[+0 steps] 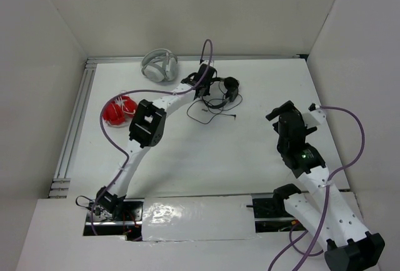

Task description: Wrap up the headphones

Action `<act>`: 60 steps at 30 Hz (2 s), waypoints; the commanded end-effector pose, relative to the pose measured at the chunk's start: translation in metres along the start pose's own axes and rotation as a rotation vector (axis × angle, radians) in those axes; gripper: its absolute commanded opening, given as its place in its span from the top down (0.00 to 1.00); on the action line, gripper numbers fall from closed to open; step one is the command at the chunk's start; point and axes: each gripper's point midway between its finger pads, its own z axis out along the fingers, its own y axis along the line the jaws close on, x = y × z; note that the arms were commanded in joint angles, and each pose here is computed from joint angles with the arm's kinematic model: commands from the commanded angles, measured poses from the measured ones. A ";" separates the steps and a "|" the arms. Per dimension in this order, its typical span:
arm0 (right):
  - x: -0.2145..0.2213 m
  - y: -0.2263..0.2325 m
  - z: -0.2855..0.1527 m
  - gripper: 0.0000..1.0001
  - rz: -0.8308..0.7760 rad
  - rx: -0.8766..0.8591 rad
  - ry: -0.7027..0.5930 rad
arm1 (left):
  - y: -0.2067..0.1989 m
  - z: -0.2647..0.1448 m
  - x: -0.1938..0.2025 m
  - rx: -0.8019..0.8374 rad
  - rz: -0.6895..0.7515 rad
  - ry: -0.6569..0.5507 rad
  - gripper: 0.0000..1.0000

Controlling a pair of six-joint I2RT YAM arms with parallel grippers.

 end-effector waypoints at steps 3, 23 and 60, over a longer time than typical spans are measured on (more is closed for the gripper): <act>0.002 0.021 -0.002 0.07 -0.027 -0.118 0.015 | 0.008 -0.078 -0.085 0.037 -0.048 -0.176 1.00; 0.006 0.140 -0.068 0.00 -0.270 -0.830 0.134 | 0.054 -0.268 -0.107 0.070 -0.060 -0.509 1.00; 0.116 0.231 -0.029 0.59 -1.185 -1.127 0.264 | -0.017 -0.317 -0.038 0.512 0.287 -0.417 1.00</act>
